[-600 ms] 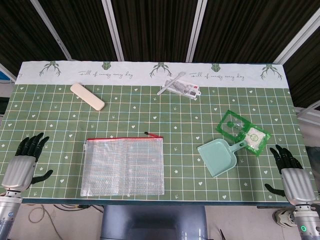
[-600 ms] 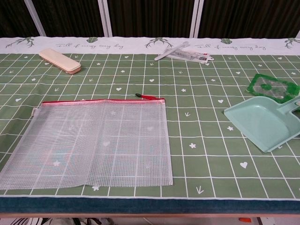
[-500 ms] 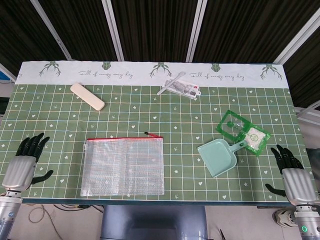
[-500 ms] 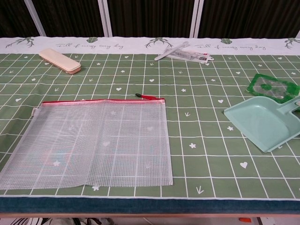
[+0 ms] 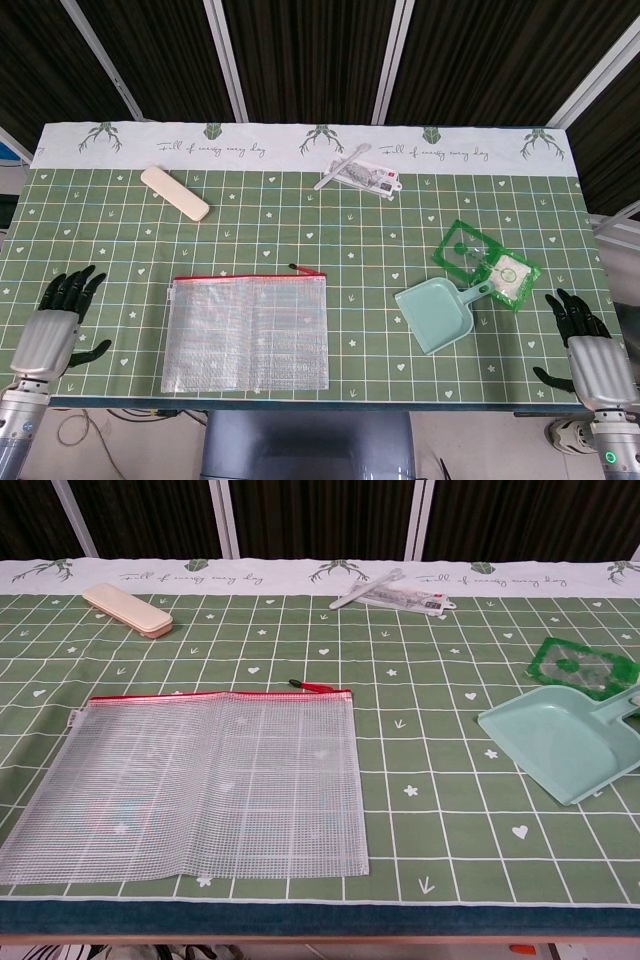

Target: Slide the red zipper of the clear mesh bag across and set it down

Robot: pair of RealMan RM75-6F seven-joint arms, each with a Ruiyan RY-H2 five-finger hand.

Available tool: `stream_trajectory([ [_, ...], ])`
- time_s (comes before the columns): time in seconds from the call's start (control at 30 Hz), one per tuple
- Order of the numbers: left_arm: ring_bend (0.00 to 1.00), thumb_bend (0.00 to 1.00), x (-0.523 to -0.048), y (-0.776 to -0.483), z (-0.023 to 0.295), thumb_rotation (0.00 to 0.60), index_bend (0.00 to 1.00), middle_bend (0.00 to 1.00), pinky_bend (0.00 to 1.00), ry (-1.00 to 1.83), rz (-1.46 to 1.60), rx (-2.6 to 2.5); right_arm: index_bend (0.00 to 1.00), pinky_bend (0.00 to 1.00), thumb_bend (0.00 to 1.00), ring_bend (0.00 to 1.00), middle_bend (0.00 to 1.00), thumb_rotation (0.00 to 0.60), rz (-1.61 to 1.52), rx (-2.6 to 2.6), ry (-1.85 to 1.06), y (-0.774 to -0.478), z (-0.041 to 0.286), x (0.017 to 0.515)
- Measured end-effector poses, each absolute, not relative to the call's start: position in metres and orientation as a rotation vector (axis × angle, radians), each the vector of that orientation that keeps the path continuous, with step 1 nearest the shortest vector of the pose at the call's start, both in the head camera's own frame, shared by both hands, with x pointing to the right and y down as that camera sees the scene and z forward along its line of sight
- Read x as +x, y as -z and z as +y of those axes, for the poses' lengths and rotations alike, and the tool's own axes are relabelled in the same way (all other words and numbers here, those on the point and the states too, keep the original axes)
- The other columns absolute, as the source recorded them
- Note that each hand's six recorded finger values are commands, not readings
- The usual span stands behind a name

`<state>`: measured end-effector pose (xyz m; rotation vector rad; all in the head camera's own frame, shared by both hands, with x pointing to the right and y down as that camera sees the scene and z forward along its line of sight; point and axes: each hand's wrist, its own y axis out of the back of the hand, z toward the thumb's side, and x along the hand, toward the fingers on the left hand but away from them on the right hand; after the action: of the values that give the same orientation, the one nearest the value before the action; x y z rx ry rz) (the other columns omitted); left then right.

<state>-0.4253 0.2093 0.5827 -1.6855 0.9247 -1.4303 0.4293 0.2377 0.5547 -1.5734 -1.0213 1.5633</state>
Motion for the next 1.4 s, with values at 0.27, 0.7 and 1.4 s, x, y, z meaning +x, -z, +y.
stream_trajectory([
  [0.27, 0.0, 0.14, -0.387, -0.582, 0.173, 0.6, 0.03, 0.0, 0.0, 1.358, 0.865, -1.694, 0.0, 0.21, 0.15, 0.0, 0.0, 0.6, -1.024, -1.58, -1.573, -0.559, 0.238, 0.427],
  [0.7, 0.0, 0.21, -0.264, -0.622, 0.092, 0.6, 0.28, 0.01, 0.0, 1.326, 0.67, -1.719, 0.0, 0.21, 0.15, 0.0, 0.0, 0.6, -1.057, -1.584, -1.613, -0.562, 0.237, 0.433],
  [1.4, 0.0, 0.25, -0.088, -0.722, 0.069, 0.6, 0.4, 0.08, 0.0, 1.347, 0.358, -1.645, 0.0, 0.21, 0.16, 0.0, 0.0, 0.6, -1.107, -1.594, -1.667, -0.565, 0.235, 0.443],
])
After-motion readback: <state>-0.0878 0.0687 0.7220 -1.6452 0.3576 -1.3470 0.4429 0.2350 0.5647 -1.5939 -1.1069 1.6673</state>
